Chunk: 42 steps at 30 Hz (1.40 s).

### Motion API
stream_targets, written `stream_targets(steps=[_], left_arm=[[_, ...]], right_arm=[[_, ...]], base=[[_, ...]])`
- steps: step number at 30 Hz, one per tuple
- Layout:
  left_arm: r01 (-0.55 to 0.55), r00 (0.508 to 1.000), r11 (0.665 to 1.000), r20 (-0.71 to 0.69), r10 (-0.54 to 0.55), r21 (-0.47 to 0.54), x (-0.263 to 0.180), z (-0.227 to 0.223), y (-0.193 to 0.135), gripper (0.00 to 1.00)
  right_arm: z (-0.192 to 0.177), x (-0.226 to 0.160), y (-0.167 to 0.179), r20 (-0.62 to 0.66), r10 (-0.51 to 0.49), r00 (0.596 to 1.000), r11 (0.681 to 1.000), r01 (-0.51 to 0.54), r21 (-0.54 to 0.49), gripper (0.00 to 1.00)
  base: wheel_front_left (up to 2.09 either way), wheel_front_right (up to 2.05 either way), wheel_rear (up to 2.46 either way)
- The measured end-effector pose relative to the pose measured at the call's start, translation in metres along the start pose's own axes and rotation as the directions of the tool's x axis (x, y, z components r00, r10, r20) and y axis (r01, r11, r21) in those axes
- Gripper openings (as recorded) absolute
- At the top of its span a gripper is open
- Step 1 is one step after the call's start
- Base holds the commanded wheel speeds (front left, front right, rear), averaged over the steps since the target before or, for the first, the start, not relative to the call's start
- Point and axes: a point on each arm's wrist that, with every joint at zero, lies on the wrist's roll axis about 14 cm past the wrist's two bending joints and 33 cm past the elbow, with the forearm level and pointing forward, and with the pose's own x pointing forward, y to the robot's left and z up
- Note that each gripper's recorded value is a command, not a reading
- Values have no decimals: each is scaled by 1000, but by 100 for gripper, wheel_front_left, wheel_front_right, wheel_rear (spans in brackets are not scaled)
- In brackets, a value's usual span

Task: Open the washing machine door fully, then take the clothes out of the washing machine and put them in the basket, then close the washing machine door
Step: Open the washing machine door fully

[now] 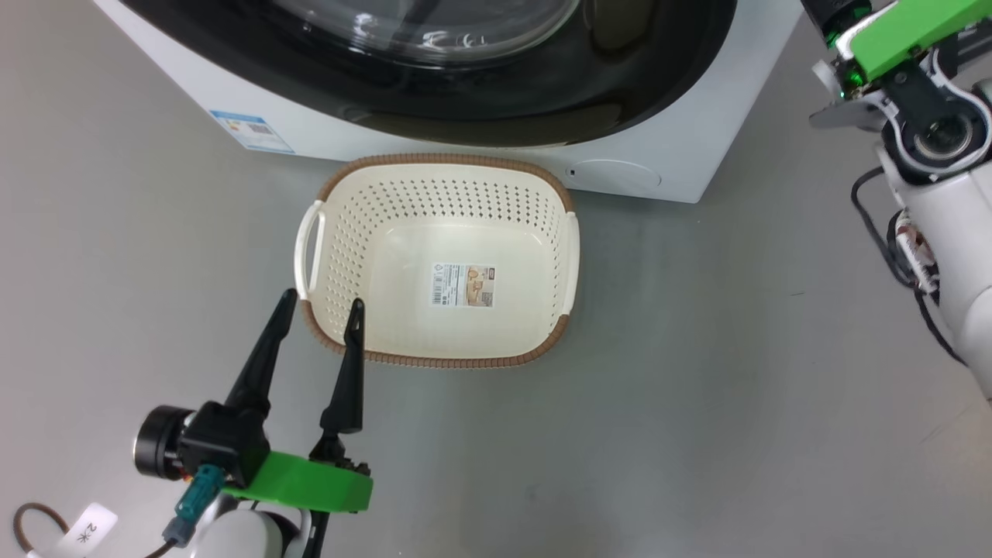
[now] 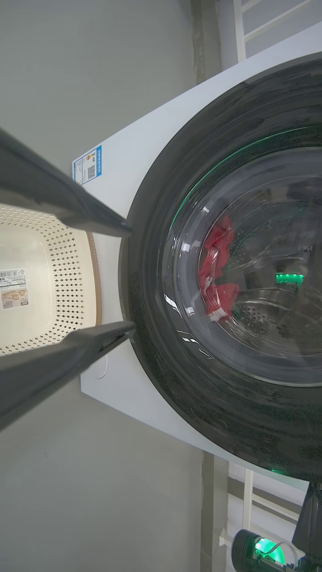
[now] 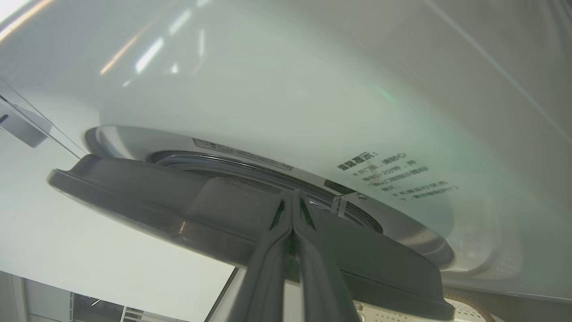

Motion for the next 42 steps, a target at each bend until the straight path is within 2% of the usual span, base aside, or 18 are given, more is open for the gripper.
stream_targets(steps=[9,18,32,42], left_arm=[[1,1000,1000,-3,-1,0,3,-1,1,100],[-14,1000,1000,-1,14,-2,2,0,3,100],[1,999,1000,40,-1,-2,3,15,-1,100],[-2,998,1000,56,3,-7,-5,22,-2,100]], right_arm=[[-10,18,1,-117,20,993,997,-11,79,0],[-22,23,-1,-223,30,974,995,-9,96,0],[-64,1,21,-432,77,898,997,-57,60,0],[-93,-26,36,-514,110,851,994,-91,63,0]], base=[[0,0,0],[0,0,0],[0,0,0],[0,0,0]])
